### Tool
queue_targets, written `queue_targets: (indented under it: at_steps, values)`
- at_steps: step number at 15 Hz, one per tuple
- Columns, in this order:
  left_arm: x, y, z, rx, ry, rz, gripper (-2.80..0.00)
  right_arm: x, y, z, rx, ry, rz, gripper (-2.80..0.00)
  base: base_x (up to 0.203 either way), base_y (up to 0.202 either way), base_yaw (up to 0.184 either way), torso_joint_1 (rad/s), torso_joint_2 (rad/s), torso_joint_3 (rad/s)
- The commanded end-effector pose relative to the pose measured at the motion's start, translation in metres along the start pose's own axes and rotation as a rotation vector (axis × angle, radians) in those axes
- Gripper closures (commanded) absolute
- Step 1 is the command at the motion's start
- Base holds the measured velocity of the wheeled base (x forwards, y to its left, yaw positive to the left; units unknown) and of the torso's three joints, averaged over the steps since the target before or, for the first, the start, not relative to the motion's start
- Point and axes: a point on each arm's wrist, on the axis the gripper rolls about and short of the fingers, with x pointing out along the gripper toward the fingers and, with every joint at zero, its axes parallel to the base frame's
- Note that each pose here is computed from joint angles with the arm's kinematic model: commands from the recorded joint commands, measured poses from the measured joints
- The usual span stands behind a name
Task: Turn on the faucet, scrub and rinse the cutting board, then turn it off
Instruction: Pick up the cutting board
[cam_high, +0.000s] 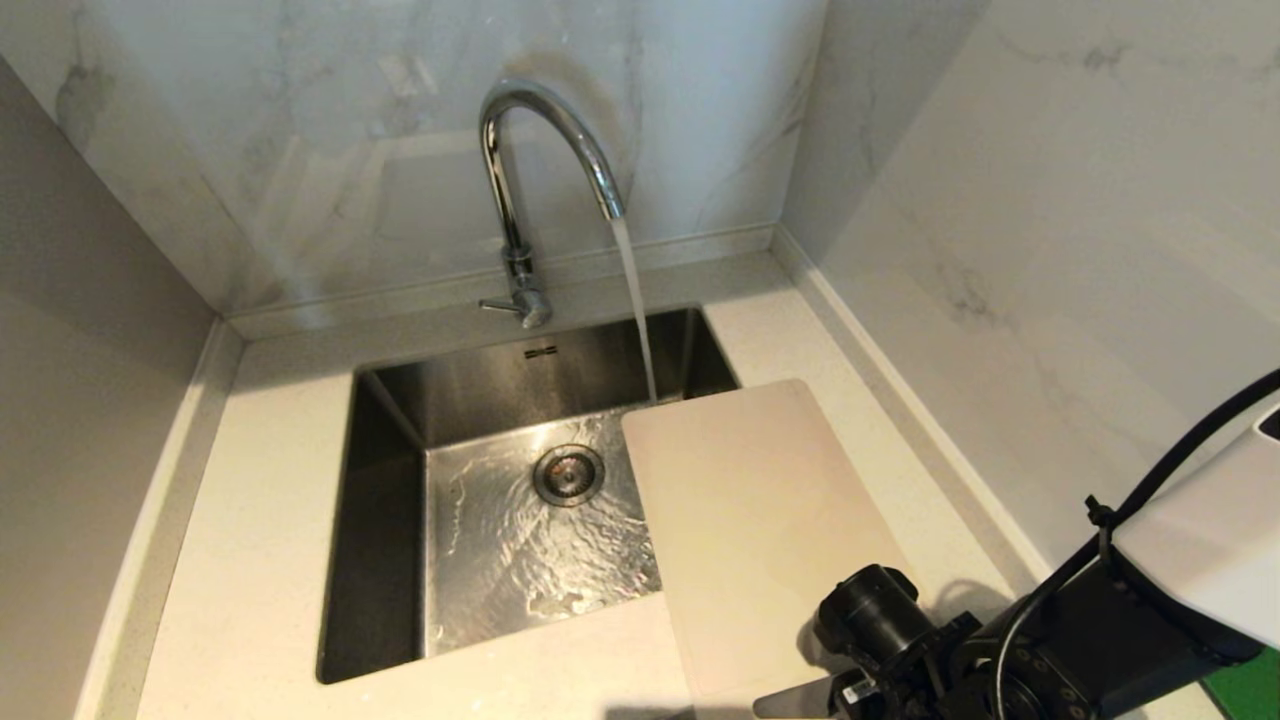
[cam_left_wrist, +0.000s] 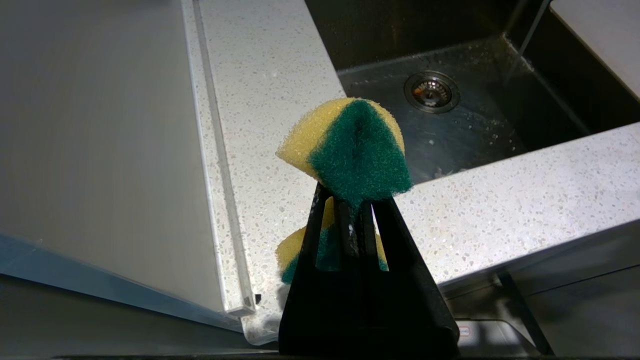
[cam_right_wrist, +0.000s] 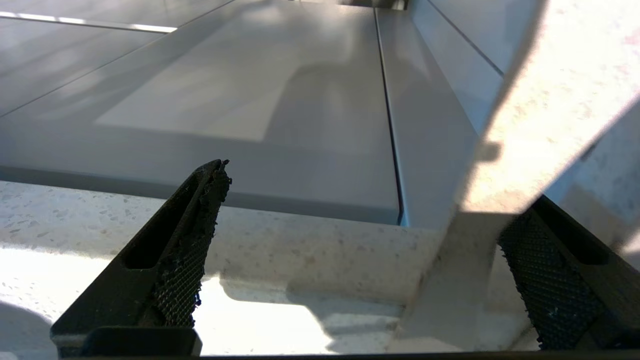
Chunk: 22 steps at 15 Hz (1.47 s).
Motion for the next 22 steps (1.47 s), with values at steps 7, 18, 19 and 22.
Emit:
queue_targets:
  at_steps: [7, 18, 19, 22]
  values:
    - [0.000, 0.000, 0.000, 0.000, 0.002, 0.001, 0.00, 0.013, 0.001, 0.012, -0.049, 0.051, -0.031, -2.80, 0.000, 0.000, 0.000, 0.000, 0.00, 0.000]
    - [0.000, 0.000, 0.000, 0.000, 0.001, 0.000, 0.00, 0.013, 0.010, 0.016, -0.060, 0.101, -0.026, -2.80, 0.000, 0.000, 0.000, 0.000, 0.00, 0.000]
    - [0.000, 0.000, 0.000, 0.000, 0.002, 0.001, 0.00, 0.013, 0.010, 0.016, -0.059, 0.102, -0.027, -2.80, 0.000, 0.000, 0.000, 0.000, 0.00, 0.000]
    - [0.000, 0.000, 0.000, 0.000, 0.002, 0.001, 0.00, 0.013, 0.012, 0.018, -0.065, 0.104, -0.022, -2.80, 0.000, 0.000, 0.000, 0.000, 0.00, 0.000]
